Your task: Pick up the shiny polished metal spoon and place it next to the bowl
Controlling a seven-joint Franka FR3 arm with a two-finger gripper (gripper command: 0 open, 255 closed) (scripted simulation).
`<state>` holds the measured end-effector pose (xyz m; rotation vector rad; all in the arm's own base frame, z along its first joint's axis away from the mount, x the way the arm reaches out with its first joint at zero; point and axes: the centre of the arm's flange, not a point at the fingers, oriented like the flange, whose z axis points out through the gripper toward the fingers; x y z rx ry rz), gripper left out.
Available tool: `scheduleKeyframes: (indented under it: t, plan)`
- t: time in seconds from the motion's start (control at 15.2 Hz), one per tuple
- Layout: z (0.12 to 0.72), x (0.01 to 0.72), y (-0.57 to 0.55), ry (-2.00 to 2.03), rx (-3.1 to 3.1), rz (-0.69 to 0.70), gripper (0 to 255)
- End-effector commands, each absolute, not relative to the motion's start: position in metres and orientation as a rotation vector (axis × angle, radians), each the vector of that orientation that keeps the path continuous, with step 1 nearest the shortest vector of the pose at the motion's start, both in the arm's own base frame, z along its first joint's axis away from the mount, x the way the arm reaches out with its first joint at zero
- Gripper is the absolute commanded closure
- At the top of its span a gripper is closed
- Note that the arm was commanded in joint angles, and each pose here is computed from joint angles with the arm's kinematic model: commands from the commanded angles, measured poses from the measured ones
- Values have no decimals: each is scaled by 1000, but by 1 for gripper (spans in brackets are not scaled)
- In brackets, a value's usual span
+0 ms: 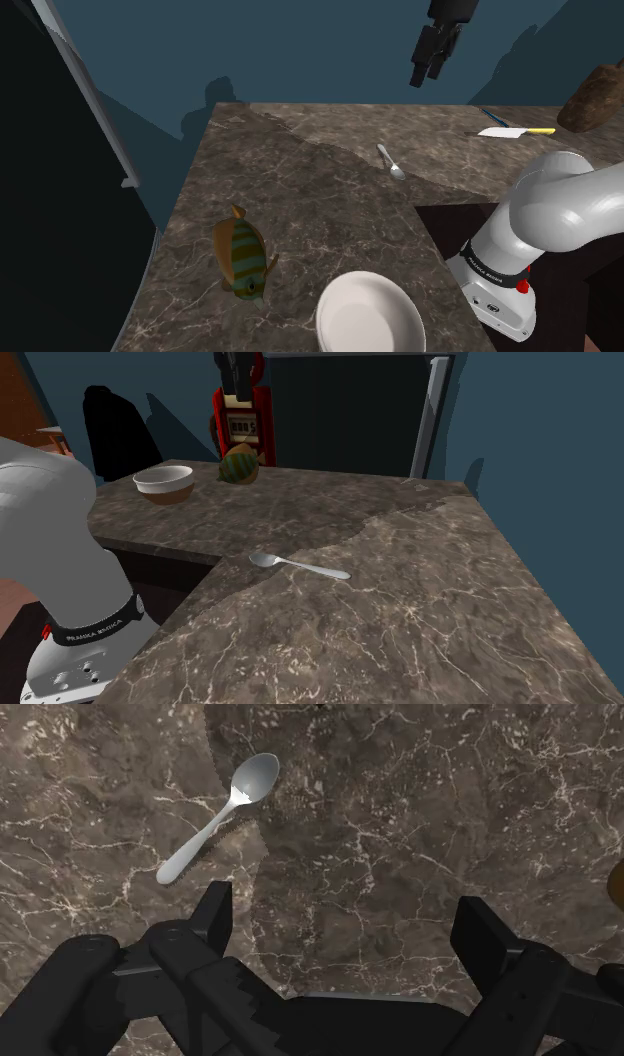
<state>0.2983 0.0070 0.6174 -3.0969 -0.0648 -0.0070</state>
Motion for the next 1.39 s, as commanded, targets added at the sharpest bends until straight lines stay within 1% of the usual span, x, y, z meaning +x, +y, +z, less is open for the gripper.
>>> scheduleKeyframes:
  t: [0.0, 0.66, 1.32]
  plan:
    - [617, 298, 7, -65, -3097, -7, 0]
    - [506, 347, -60, 433, -2996, 58, 0]
    - [387, 368, -130, 898, -2818, 120, 0]
